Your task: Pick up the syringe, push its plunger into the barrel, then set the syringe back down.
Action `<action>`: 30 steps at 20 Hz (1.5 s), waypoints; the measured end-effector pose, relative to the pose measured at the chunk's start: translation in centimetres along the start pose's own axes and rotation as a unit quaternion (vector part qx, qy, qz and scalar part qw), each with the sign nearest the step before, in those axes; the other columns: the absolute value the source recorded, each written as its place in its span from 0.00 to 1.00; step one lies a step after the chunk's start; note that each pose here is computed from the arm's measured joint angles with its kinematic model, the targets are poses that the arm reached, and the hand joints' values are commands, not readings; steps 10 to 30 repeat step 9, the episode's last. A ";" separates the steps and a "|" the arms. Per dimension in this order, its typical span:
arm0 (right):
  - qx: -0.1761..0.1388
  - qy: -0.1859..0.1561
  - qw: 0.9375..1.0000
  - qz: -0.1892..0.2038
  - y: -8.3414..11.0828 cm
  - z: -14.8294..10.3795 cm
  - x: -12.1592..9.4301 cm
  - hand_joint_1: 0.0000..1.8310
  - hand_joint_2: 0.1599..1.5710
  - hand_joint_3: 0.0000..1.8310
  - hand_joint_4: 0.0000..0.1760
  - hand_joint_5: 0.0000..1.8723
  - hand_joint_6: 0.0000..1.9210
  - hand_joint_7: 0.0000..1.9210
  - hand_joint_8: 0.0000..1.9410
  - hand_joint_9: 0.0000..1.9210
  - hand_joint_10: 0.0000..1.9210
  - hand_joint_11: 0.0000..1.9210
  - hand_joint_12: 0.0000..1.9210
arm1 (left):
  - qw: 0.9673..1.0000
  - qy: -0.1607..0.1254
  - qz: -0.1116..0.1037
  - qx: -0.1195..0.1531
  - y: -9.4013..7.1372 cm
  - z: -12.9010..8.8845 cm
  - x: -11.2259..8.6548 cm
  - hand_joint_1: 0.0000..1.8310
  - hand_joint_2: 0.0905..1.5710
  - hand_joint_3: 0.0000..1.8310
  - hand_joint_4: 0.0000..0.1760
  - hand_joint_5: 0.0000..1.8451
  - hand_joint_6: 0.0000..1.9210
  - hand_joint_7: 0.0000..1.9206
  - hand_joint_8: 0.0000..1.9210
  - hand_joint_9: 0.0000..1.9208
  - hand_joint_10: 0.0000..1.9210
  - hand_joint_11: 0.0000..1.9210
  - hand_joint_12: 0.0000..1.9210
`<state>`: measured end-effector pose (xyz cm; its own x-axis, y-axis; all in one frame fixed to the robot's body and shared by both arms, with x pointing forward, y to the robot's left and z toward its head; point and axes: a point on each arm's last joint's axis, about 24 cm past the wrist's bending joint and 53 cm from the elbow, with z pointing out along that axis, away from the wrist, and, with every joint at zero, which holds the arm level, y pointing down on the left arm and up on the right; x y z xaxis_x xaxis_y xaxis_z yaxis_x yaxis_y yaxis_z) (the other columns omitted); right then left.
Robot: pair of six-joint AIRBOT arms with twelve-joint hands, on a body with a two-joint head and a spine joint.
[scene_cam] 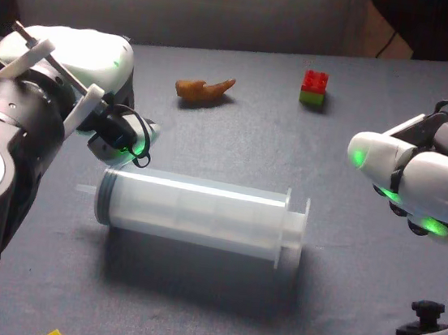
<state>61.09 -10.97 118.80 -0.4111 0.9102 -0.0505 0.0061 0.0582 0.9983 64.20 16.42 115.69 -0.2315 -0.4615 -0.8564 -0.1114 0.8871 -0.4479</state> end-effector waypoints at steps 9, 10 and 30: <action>0.021 0.032 0.999 -0.021 -0.2 0.1 1.0 0.27 0.91 0.00 1.00 0.68 1.00 0.76 1.00 0.83 1.00 0.90 1.00 | 1.000 0.001 -0.006 -0.005 0.2 0.2 -0.1 0.35 0.84 0.00 0.00 0.67 1.00 0.69 1.00 0.72 1.00 0.77 1.00; 0.021 0.032 0.999 -0.021 -0.2 0.1 1.0 0.27 0.91 0.00 1.00 0.68 1.00 0.76 1.00 0.83 1.00 0.90 1.00 | 1.000 0.001 -0.006 -0.005 0.2 0.2 -0.1 0.35 0.84 0.00 0.00 0.67 1.00 0.69 1.00 0.72 1.00 0.77 1.00; 0.021 0.032 0.999 -0.021 -0.2 0.1 1.0 0.27 0.91 0.00 1.00 0.68 1.00 0.76 1.00 0.83 1.00 0.90 1.00 | 1.000 0.001 -0.006 -0.005 0.2 0.2 -0.1 0.35 0.84 0.00 0.00 0.67 1.00 0.69 1.00 0.72 1.00 0.77 1.00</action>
